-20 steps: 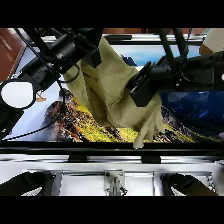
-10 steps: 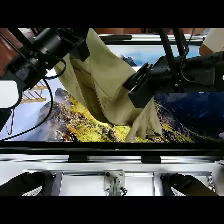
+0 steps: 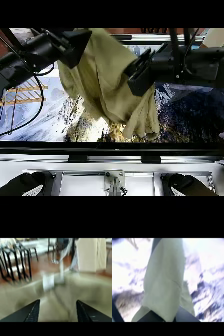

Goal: Fold the shirts.

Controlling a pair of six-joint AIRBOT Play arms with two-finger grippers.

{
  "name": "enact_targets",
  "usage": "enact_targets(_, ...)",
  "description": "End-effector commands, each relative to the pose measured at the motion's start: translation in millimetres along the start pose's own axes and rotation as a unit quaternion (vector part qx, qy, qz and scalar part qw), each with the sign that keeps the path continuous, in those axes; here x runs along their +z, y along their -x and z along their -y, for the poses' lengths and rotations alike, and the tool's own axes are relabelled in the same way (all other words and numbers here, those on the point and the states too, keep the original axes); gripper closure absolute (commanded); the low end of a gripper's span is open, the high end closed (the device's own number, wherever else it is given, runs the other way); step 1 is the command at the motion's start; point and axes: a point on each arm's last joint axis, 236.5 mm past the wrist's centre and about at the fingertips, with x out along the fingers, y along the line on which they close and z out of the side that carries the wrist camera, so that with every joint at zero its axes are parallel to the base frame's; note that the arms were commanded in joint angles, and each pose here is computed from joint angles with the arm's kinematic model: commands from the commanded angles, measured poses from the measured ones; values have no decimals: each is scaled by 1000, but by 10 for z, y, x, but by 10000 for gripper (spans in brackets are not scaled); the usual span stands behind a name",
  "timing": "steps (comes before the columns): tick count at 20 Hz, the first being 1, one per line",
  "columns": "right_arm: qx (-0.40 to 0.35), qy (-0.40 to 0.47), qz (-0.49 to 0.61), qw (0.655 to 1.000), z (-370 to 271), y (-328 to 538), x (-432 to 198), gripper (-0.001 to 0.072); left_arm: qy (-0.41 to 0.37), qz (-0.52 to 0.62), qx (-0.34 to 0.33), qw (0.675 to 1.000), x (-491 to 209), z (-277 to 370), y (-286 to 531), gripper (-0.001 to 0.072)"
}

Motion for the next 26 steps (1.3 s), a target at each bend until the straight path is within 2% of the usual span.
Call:
enact_targets(1,-36,0,-5,999,173,-6,-27,654,0,17,10,1000,192,-70,203,145)
enact_targets(4,-154,-45,-6,987,731,124,-66,654,-8,48,13,999,459,-17,430,147)
enact_targets(8,-328,-94,0,940,1593,859,-223,654,-22,87,14,996,786,79,768,148)
enact_targets(10,-408,-133,4,903,1948,1397,-381,654,-44,100,23,994,908,96,931,150)
enact_targets(15,-603,-197,1,773,2542,2954,-924,655,-101,122,52,986,1125,94,1277,157)
enact_targets(18,-673,-228,-14,704,2673,3589,-1261,654,-70,128,72,987,1171,-33,1380,171)
enact_targets(20,-704,-227,-8,673,2713,3887,-1325,655,-48,122,91,987,1139,-191,1403,171)
enact_targets(26,-756,-214,52,616,2926,4401,-1302,654,-24,98,119,988,1014,-423,1447,171)
